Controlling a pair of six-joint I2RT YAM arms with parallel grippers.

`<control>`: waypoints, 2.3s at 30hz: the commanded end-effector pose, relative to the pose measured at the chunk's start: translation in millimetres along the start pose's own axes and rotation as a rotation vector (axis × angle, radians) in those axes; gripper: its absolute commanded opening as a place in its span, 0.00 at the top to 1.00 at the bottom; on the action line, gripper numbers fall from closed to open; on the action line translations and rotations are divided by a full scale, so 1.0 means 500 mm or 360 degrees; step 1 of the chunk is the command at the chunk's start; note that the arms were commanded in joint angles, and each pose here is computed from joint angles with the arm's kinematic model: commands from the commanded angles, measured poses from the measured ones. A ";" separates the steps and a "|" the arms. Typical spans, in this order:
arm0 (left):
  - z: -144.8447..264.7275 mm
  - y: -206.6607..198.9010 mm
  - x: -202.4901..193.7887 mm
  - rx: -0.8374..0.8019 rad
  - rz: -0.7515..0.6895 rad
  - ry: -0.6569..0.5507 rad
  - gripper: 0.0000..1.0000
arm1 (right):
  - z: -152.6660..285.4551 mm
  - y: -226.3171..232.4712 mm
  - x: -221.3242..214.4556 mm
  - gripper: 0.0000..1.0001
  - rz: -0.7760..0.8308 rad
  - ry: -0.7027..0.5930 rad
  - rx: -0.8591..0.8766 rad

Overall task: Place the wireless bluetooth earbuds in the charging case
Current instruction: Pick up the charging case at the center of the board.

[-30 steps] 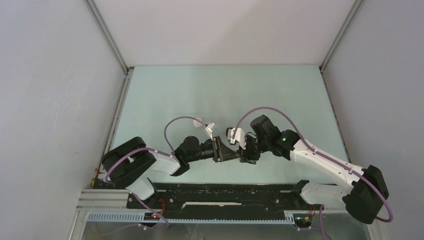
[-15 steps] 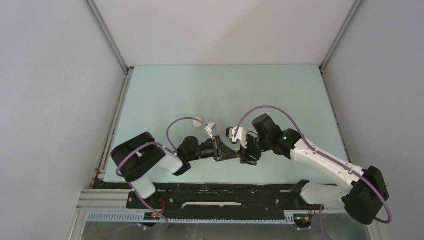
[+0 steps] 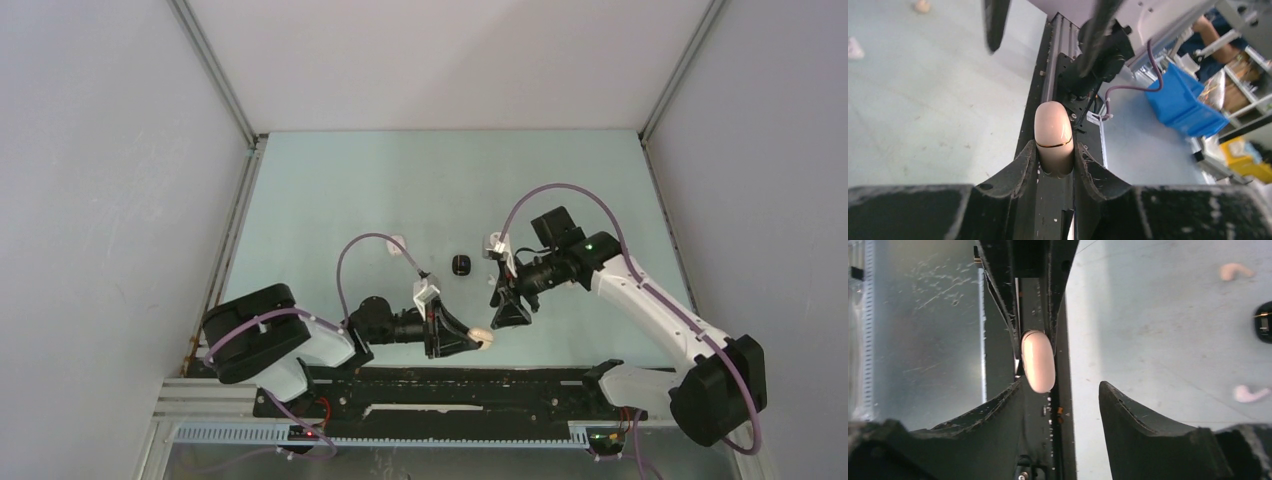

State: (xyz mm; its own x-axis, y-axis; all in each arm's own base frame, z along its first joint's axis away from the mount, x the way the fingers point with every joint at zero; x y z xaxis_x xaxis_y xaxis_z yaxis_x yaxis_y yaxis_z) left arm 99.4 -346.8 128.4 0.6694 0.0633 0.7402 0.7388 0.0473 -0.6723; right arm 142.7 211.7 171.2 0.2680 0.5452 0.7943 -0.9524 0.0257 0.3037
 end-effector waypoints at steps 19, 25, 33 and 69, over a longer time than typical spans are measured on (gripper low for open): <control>-0.003 -0.052 0.052 -0.0073 -0.0644 -0.0224 0.92 | -0.054 0.065 -0.031 0.60 0.0047 0.0166 0.0264; -0.004 -0.055 0.056 -0.0078 -0.0665 -0.0237 0.91 | -0.065 0.064 -0.038 0.62 0.0053 0.0209 0.0272; 0.002 -0.032 0.051 0.0009 -0.0667 -0.0240 0.69 | -0.062 0.062 -0.042 0.91 0.0146 0.0282 0.0212; -0.030 -0.040 -0.009 0.0110 -0.0900 -0.0166 0.54 | -0.067 0.071 -0.032 0.97 0.0365 0.0667 0.0052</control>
State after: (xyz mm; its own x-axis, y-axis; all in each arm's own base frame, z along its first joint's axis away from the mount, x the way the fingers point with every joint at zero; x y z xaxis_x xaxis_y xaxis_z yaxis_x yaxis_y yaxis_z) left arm 81.9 -356.3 119.3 0.2030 0.0381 0.9784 0.9622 0.1776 -0.2065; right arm 97.6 221.9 140.5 -0.0278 0.8434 0.5366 -0.9730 -0.1460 0.1790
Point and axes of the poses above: each gripper's point midway between its finger pads, its own z axis back along the fingers, its own y axis along the line the jaws close on, x = y × z, the point moved 1 cm from there along z, back along the fingers, and after that the axes turned 4 degrees about z, right-handed, at the moved point
